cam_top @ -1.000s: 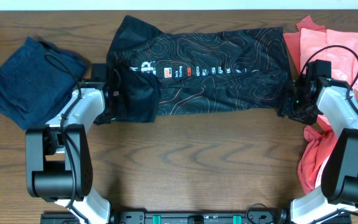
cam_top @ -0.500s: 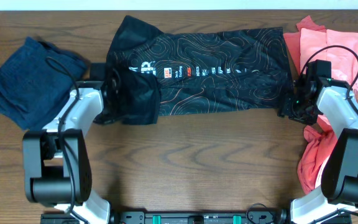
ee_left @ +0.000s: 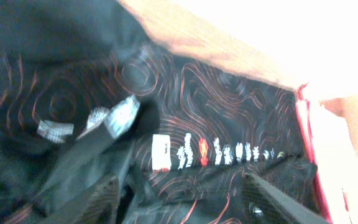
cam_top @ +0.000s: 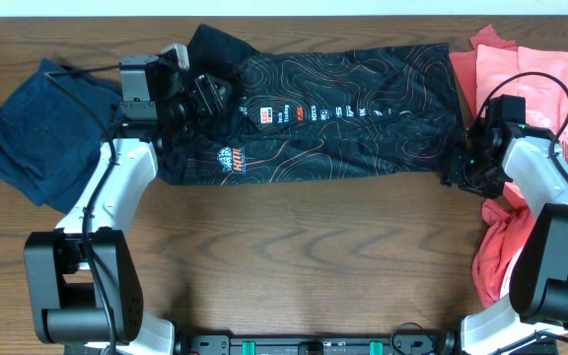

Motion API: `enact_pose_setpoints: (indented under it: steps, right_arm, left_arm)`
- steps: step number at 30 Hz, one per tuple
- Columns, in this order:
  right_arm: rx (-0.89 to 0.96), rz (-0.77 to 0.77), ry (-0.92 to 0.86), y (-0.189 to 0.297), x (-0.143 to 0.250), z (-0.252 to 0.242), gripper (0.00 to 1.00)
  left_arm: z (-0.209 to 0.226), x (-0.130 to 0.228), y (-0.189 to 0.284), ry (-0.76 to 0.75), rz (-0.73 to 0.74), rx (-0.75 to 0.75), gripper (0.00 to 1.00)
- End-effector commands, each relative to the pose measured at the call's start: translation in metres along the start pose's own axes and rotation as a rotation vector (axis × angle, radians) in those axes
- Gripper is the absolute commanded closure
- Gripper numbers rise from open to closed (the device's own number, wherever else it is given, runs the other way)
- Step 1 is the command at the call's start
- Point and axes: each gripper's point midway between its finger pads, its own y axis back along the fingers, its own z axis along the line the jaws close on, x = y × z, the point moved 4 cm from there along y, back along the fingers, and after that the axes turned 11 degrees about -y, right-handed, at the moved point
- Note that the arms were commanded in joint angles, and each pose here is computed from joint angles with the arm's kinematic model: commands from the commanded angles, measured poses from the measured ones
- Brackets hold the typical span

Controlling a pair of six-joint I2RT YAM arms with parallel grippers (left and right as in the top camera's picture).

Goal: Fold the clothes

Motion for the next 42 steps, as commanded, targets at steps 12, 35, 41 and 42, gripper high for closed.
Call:
enact_pose_setpoints:
  steps: [12, 35, 41, 42]
  right_arm:
    - [0.000, -0.009, -0.023, -0.003, 0.000, 0.003, 0.33]
    - [-0.001, -0.016, -0.048, -0.003, -0.002, 0.003, 0.30]
    - [-0.018, -0.053, -0.105, -0.004, -0.010, 0.006, 0.25]
    - [-0.021, -0.057, -0.118, -0.005, -0.011, 0.006, 0.25]
  left_arm:
    - [0.096, 0.079, 0.044, 0.231, 0.305, -0.601, 0.21]
    - [0.139, 0.106, 0.011, 0.283, 0.361, -0.701, 0.94]
    - [0.139, 0.127, 0.027, 0.291, 0.491, -0.724, 0.94]
    - [0.140, 0.132, 0.031, 0.304, 0.518, -0.731, 0.95]
